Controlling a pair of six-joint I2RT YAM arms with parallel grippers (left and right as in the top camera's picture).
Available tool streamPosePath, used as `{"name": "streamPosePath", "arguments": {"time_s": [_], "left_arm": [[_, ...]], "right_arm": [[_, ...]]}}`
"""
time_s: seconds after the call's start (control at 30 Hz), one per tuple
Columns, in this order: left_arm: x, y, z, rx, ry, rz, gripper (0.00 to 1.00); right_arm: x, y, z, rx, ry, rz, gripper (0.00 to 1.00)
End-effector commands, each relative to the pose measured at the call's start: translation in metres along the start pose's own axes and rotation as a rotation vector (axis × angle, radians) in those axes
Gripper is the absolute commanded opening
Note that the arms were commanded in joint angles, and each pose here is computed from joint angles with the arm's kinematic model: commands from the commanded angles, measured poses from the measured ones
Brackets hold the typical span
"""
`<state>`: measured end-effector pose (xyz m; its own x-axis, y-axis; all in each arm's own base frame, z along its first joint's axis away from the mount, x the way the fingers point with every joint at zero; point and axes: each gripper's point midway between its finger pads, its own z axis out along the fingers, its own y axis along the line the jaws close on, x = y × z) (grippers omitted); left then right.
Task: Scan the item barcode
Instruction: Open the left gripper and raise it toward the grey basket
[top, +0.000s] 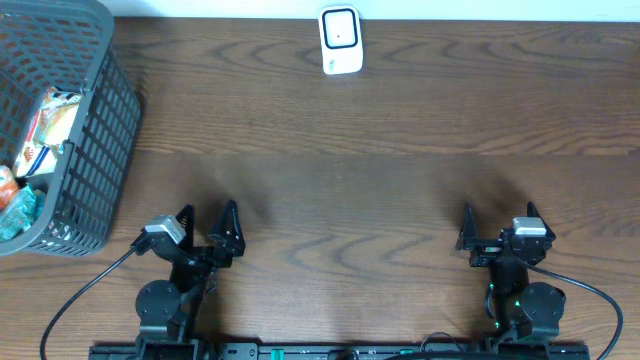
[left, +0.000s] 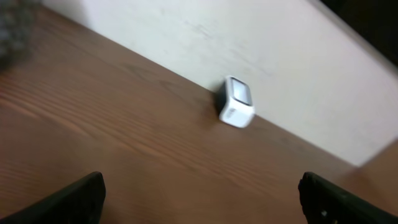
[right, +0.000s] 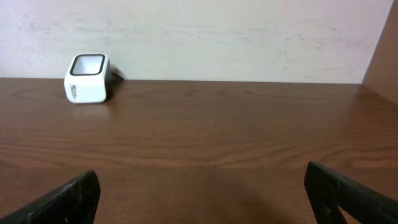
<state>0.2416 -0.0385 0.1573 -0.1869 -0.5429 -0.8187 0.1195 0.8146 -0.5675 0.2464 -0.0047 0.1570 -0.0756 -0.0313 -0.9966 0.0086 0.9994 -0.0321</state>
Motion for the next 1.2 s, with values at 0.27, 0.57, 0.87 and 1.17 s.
{"name": "streamPosePath", "arguments": {"time_s": [0.27,0.57,0.87,1.17], "left_arm": [[-0.044,-0.061,-0.013,0.292,-0.154,-0.037,0.98],[-0.107,-0.109,-0.048,0.442,-0.359,0.026,0.98],[-0.132,-0.127,-0.063,0.457,-0.428,0.092,0.97],[-0.141,-0.124,-0.049,0.397,-0.407,0.087,0.97]], "right_arm": [[0.001,-0.003,0.0,0.013,0.001,-0.007,0.99],[0.001,-0.003,0.0,0.013,0.001,-0.007,0.99],[0.001,-0.003,0.0,0.013,0.001,-0.007,0.99],[0.001,-0.003,0.0,0.013,0.001,-0.007,0.99]]}}
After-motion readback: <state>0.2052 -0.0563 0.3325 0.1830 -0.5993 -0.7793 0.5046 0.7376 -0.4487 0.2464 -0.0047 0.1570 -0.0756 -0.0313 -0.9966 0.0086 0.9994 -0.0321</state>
